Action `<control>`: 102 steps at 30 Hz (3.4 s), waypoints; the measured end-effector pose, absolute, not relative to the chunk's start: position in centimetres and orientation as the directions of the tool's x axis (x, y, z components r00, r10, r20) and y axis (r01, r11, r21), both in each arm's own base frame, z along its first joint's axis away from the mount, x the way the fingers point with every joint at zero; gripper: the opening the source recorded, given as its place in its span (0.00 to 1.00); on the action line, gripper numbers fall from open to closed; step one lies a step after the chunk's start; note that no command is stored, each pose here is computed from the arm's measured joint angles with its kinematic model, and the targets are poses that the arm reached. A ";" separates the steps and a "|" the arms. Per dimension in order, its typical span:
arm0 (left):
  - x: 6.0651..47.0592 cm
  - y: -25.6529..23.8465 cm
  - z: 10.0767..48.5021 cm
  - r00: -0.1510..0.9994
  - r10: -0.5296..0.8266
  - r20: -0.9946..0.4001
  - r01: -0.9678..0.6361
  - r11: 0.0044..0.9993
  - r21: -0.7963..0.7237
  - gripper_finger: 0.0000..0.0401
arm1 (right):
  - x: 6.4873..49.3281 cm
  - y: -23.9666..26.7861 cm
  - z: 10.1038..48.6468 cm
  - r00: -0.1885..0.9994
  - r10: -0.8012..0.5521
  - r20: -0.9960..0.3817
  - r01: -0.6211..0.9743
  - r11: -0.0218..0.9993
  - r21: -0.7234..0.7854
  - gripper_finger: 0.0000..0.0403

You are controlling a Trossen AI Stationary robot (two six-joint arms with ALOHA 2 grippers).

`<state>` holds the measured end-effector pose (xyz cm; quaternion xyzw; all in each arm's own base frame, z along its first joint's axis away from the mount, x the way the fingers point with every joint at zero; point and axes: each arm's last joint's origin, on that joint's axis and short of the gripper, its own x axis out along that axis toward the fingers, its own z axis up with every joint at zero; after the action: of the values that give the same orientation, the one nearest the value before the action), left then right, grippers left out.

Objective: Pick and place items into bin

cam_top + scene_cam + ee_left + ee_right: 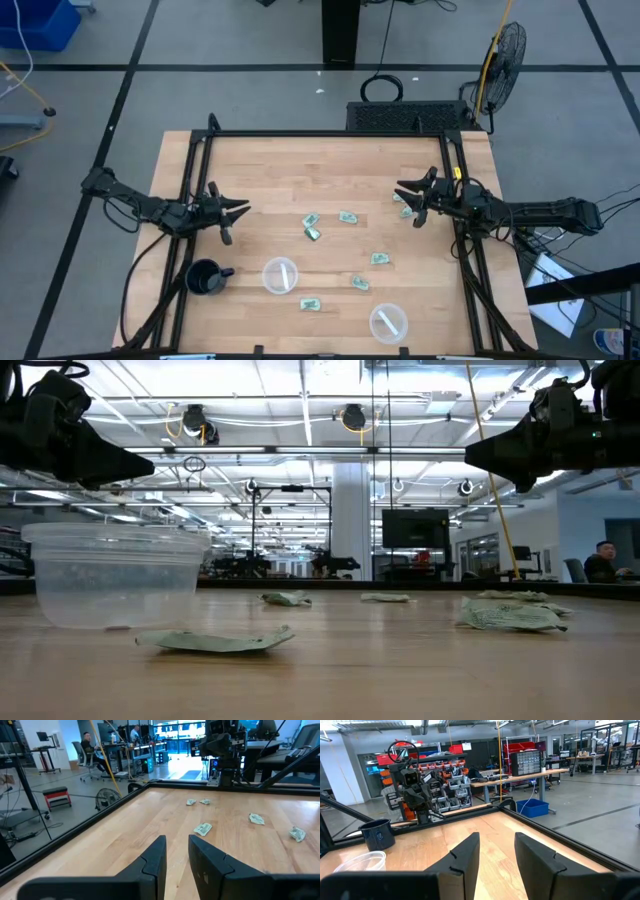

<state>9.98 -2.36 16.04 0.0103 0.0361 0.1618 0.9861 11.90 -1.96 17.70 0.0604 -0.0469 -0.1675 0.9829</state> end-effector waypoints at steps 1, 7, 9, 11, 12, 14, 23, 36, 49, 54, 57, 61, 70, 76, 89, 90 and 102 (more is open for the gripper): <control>10.0 -2.4 16.0 0.945 0.320 -0.068 -0.319 0.947 0.028 0.21 | 11.9 -2.0 17.7 0.939 -0.335 0.073 0.323 0.937 0.135 0.29; 10.0 -2.4 16.0 0.949 0.309 -0.068 -0.310 0.951 0.001 0.21 | 11.9 -2.0 17.7 0.939 -0.335 0.073 0.323 0.937 0.135 0.29; 10.0 -2.5 16.1 0.957 0.284 -0.066 -0.287 0.957 -0.038 0.21 | 11.9 -2.0 17.7 0.939 -0.335 0.073 0.324 0.937 0.135 0.29; 10.0 -2.5 16.1 0.960 0.273 -0.066 -0.277 0.959 -0.055 0.21 | 11.9 -2.0 17.7 0.939 -0.335 0.073 0.323 0.937 0.135 0.29; 10.0 -2.5 16.1 0.960 0.272 -0.066 -0.276 0.960 -0.053 0.21 | 11.9 -2.0 17.7 0.939 -0.335 0.072 0.323 0.937 0.135 0.29; 10.0 -2.5 16.1 0.960 0.272 -0.066 -0.275 0.960 -0.048 0.21 | 11.9 -2.0 17.7 0.939 -0.335 0.072 0.323 0.937 0.135 0.29; 10.0 -2.5 16.1 0.959 0.276 -0.065 -0.281 0.956 -0.088 0.21 | 11.9 -2.0 17.7 0.939 -0.335 0.072 0.324 0.937 0.135 0.29; 9.9 -2.3 19.1 0.947 0.315 0.067 -0.313 0.949 -0.050 0.21 | 11.9 -2.0 17.8 0.939 -0.335 0.082 0.314 0.929 0.196 0.29; 9.9 -1.8 20.3 0.904 0.427 0.023 -0.425 0.903 -0.058 0.21 | 12.2 -2.7 16.7 0.882 -0.422 -0.212 0.434 0.901 0.013 0.29; 10.7 -1.2 20.3 0.878 0.479 0.015 -0.478 0.876 -0.063 0.21 | 13.7 -3.5 19.6 0.801 -0.423 -0.424 0.463 0.886 -0.010 0.29; 11.3 -0.9 20.4 0.898 0.440 0.010 -0.439 0.897 -0.059 0.21 | 14.8 -3.6 19.5 0.720 -0.398 -0.569 0.451 0.891 -0.053 0.29; 12.4 -0.5 22.1 0.895 0.445 -0.005 -0.445 0.894 -0.050 0.21 | 15.3 -3.7 17.6 0.560 -0.375 -0.738 0.434 0.892 -0.124 0.29; 16.2 0.7 24.6 0.835 0.517 -0.187 -0.517 0.854 0.049 0.21 | 15.8 -3.8 14.9 0.445 -0.347 -0.825 0.411 0.898 -0.157 0.29; 18.7 1.5 23.5 0.816 0.486 -0.312 -0.483 0.871 0.092 0.21 | 15.5 -3.8 14.1 0.451 -0.354 -0.820 0.432 0.890 -0.147 0.29; 21.5 2.9 21.6 0.811 0.472 -0.346 -0.483 0.874 0.060 0.21 | 14.7 -4.4 11.8 0.522 -0.428 -0.738 0.454 0.872 -0.184 0.29; 21.5 3.0 21.7 0.814 0.476 -0.334 -0.486 0.872 0.059 0.21 | 14.5 -4.4 11.6 0.521 -0.416 -0.745 0.450 0.876 -0.175 0.29; 21.7 4.1 22.7 0.821 0.523 -0.230 -0.522 0.850 0.067 0.21 | 13.6 -4.3 10.4 0.509 -0.419 -0.752 0.455 0.872 -0.179 0.13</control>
<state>21.67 4.14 22.75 0.0005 0.1206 0.2738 0.9542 13.63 -4.31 10.36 0.0208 0.4266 -0.2517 0.8685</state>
